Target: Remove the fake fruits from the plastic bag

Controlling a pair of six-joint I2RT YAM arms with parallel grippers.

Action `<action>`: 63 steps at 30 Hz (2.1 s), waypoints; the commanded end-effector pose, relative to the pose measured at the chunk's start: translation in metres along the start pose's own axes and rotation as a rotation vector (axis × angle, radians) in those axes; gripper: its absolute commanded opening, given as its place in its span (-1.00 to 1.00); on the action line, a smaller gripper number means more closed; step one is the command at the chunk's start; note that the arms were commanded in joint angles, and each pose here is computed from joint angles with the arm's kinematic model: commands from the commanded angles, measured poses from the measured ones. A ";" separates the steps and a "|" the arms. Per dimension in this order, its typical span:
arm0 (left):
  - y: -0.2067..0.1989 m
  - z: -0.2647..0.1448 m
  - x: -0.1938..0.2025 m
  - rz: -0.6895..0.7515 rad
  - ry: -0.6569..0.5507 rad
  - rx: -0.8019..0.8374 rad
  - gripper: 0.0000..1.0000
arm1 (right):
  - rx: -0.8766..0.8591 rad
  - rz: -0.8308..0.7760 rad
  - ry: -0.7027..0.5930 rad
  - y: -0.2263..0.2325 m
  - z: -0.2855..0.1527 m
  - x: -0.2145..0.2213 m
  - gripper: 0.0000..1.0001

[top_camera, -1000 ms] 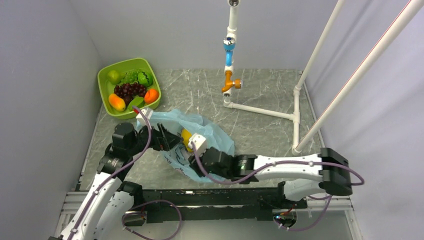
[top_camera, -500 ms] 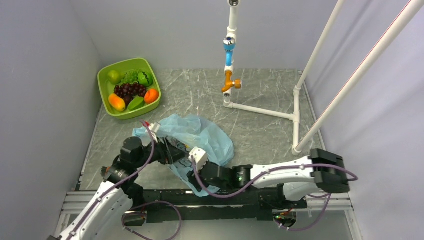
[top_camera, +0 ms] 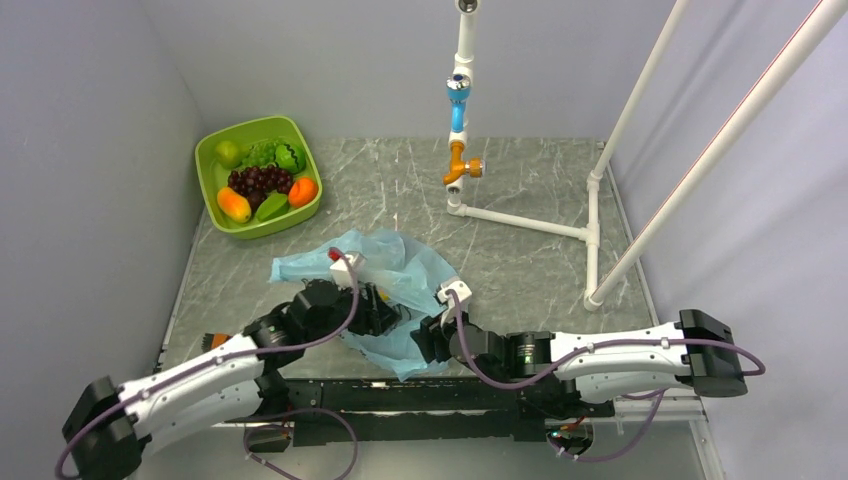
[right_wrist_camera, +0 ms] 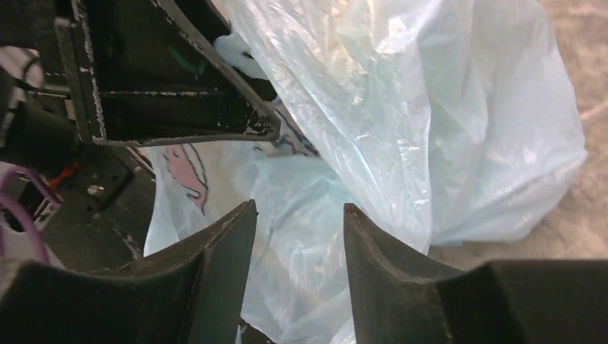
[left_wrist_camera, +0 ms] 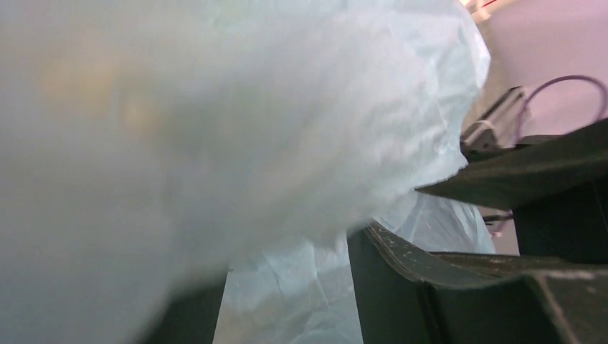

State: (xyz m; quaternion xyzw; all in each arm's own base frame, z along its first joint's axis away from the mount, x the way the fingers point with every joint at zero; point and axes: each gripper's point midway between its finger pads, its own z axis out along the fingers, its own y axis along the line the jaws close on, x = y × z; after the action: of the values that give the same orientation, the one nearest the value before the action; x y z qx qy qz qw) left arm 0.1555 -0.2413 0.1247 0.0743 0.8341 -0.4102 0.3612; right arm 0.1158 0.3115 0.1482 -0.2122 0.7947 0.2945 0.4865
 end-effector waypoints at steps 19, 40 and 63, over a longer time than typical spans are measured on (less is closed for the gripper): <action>0.009 0.109 -0.044 0.353 -0.010 -0.298 0.79 | 0.164 0.171 0.015 -0.053 -0.016 0.039 -0.03; 0.015 0.107 -0.025 0.313 0.054 -0.296 0.07 | 0.194 0.149 -0.007 -0.061 -0.020 0.031 0.01; -0.083 -0.016 -0.022 0.147 0.065 0.202 -0.09 | 0.200 0.112 -0.109 -0.078 -0.012 -0.024 0.13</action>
State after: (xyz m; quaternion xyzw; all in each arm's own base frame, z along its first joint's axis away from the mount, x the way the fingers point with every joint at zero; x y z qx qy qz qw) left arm 0.1513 -0.2823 0.1606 0.1678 0.8273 -0.4016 0.3552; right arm 0.1615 0.2274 0.1246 -0.0931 0.8240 0.2163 0.5153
